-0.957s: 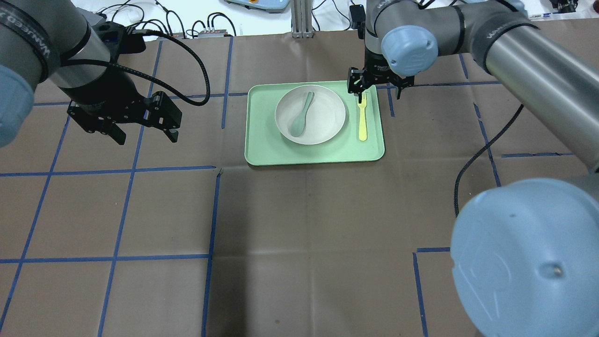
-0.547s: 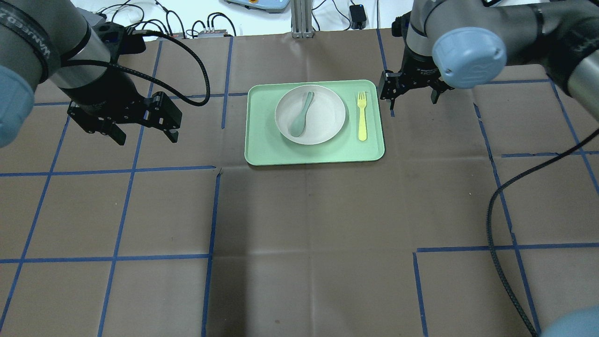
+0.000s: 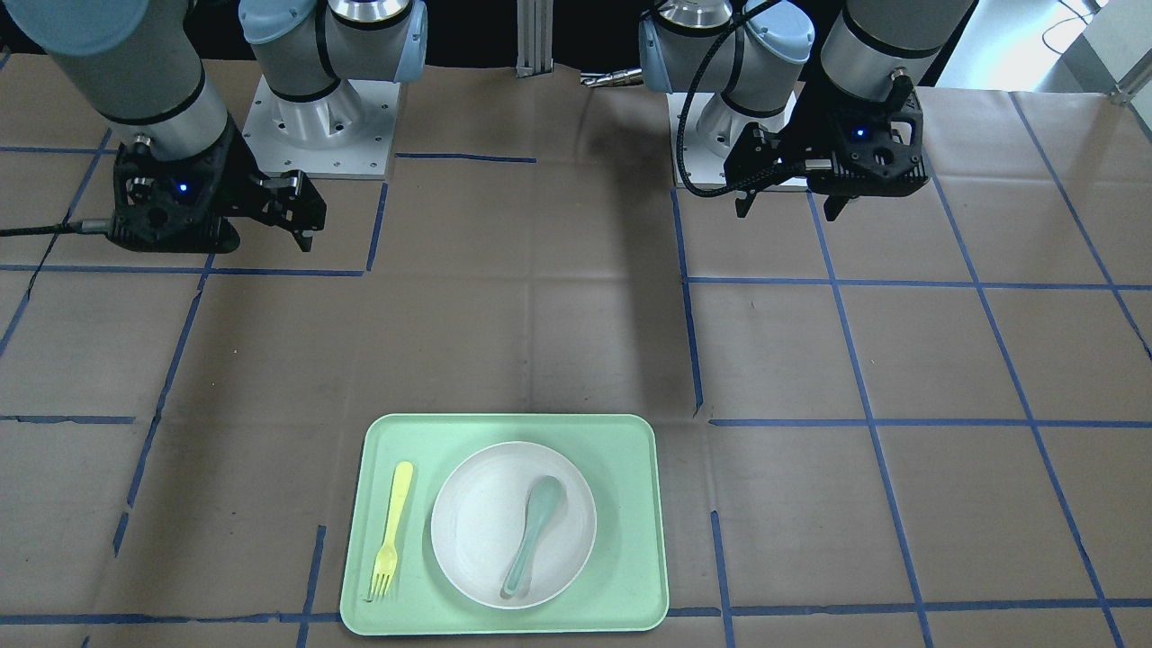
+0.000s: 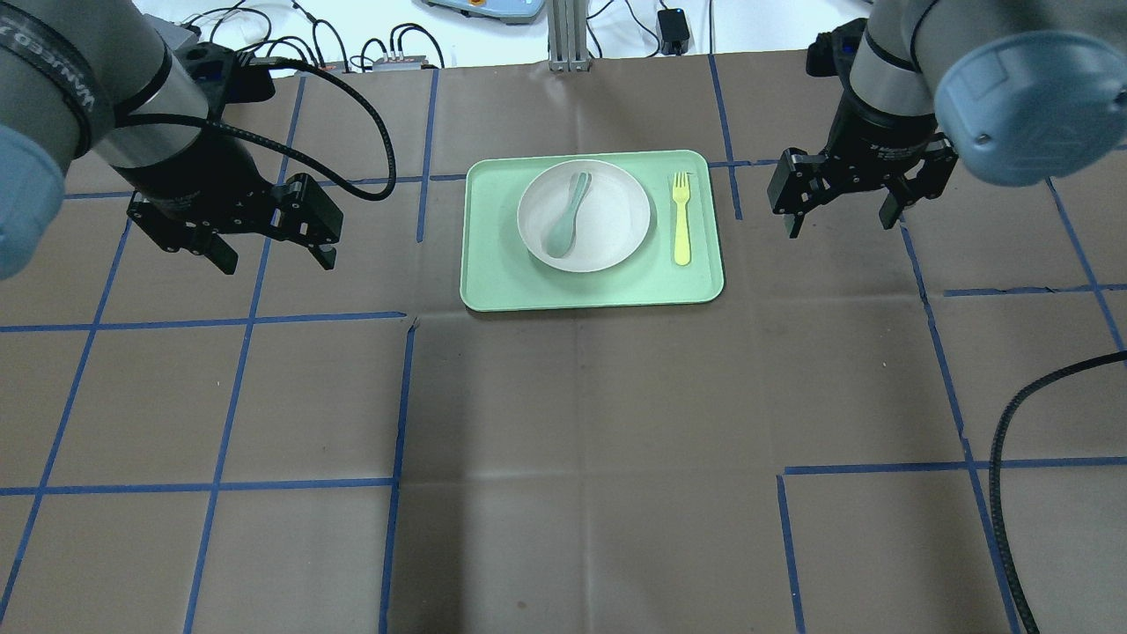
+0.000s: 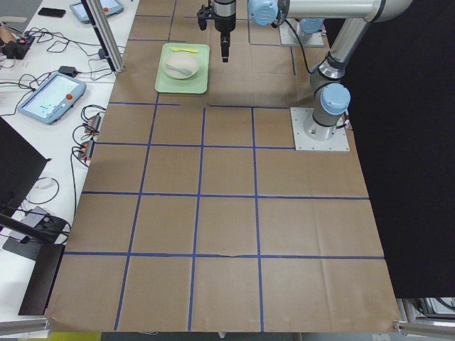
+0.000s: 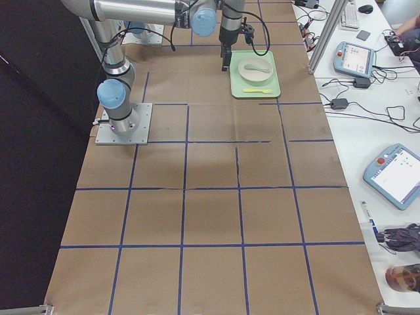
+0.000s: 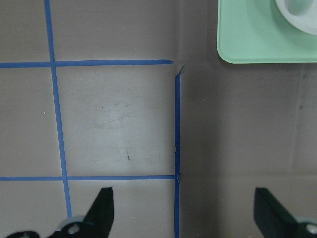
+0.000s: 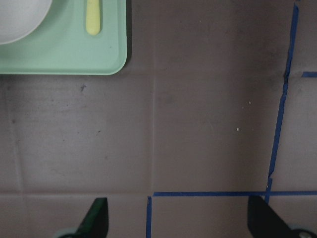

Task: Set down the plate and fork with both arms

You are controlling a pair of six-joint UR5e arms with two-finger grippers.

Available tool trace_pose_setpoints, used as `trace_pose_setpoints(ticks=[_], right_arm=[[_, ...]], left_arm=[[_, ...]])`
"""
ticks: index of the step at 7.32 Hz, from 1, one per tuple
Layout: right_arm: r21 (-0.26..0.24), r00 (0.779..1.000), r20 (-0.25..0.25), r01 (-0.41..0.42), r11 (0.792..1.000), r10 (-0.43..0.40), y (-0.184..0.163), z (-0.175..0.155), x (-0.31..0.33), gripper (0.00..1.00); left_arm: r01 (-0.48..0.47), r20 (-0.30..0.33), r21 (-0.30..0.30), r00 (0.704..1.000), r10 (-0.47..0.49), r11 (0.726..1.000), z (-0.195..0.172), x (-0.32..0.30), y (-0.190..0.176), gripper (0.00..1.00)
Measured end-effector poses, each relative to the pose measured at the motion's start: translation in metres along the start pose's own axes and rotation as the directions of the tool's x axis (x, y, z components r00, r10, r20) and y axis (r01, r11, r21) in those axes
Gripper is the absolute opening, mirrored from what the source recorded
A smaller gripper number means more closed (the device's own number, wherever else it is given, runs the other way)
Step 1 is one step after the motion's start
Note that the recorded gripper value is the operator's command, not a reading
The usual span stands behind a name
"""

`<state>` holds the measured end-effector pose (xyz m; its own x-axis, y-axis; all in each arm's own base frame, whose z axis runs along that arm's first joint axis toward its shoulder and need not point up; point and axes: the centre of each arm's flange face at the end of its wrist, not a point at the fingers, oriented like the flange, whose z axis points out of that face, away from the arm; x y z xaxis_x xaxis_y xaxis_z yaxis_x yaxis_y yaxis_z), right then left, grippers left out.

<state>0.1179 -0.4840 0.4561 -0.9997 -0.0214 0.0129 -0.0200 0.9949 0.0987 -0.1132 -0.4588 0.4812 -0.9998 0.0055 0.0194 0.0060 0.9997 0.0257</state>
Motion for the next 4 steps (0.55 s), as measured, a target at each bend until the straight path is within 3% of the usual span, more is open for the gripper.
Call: trace_pose_setpoints(ticks=[1, 4], right_arm=[[0.002, 1.000, 0.024, -0.003, 1.000, 0.003, 0.0122, -0.0095, -0.0038, 1.00], [0.010, 1.000, -0.005, -0.010, 1.000, 0.010, 0.0191, -0.0148, -0.0026, 1.00]], left_arm=[[0.000, 0.000, 0.000, 1.000, 0.000, 1.000, -0.0002, 0.0000, -0.0001, 1.00], [-0.001, -0.001, 0.000, 1.000, 0.001, 1.000, -0.0002, 0.0002, -0.0006, 1.00]])
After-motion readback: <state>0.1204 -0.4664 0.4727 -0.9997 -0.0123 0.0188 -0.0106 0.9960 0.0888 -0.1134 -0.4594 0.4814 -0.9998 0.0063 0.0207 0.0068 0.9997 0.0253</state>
